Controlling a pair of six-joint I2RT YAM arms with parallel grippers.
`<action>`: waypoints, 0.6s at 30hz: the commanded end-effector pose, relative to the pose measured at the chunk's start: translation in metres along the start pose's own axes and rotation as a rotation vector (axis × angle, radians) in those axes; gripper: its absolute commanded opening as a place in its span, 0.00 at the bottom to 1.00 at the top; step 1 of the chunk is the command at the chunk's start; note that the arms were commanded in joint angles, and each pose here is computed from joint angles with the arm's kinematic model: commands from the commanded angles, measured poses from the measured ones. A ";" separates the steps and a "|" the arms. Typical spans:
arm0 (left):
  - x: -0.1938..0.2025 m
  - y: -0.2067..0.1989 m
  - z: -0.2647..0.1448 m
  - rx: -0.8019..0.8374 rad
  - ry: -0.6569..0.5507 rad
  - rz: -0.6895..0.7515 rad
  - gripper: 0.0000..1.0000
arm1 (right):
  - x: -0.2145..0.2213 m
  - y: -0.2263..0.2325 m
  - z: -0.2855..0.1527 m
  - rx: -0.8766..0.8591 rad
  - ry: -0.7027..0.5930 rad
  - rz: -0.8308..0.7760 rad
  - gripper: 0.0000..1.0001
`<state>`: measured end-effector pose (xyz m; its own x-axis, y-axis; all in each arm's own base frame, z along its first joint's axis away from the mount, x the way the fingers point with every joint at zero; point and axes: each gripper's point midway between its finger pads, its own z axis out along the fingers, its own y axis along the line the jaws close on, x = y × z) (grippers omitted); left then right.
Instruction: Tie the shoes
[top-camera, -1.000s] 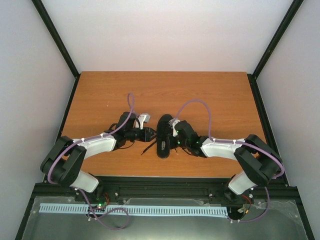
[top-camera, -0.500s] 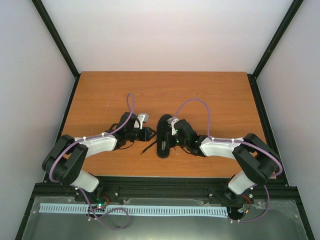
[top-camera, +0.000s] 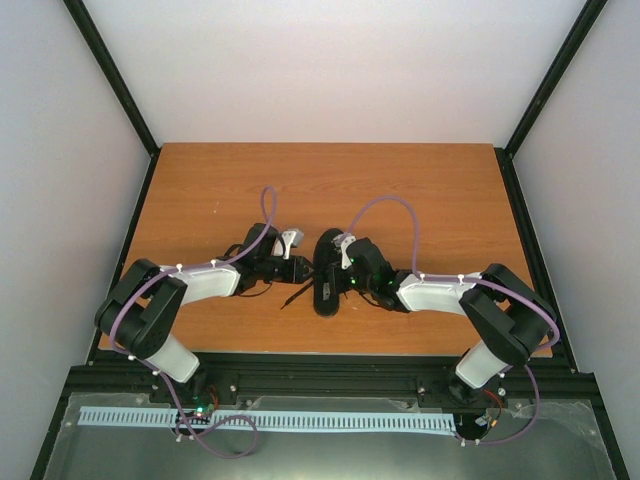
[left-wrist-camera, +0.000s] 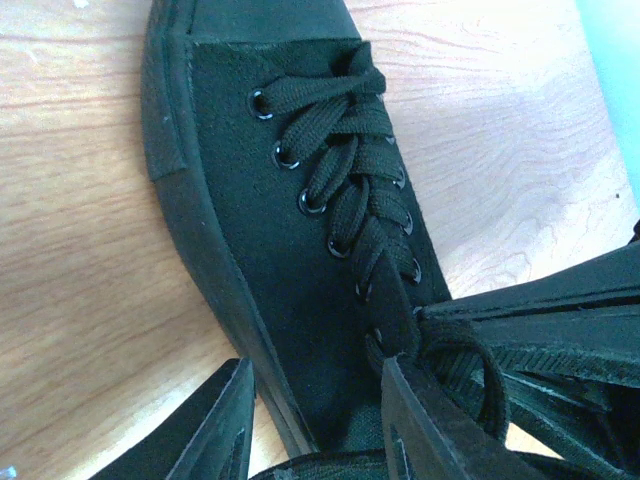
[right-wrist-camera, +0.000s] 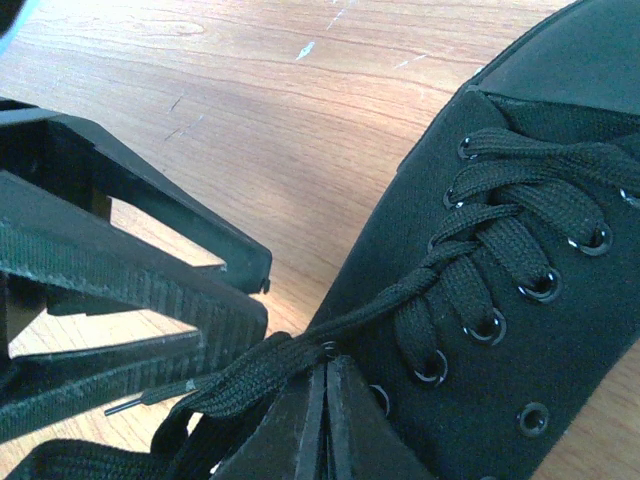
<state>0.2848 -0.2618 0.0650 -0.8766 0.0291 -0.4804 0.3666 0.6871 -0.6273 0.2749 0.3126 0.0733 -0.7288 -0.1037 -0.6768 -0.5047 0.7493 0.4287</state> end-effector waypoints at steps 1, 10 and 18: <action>-0.014 -0.018 0.003 0.075 -0.017 0.046 0.39 | -0.017 0.010 0.002 -0.030 -0.056 0.001 0.03; -0.012 -0.017 0.004 0.090 -0.029 0.010 0.38 | -0.015 0.008 0.002 -0.025 -0.054 0.006 0.03; -0.017 -0.019 -0.002 0.087 -0.072 -0.004 0.39 | -0.013 0.008 0.002 -0.025 -0.048 0.007 0.03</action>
<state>0.2864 -0.2698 0.0691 -0.8797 0.0085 -0.4754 0.3669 0.6480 -0.6674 0.2765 0.3145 0.0757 -0.7268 -0.0892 -0.6810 -0.5026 0.7449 0.4388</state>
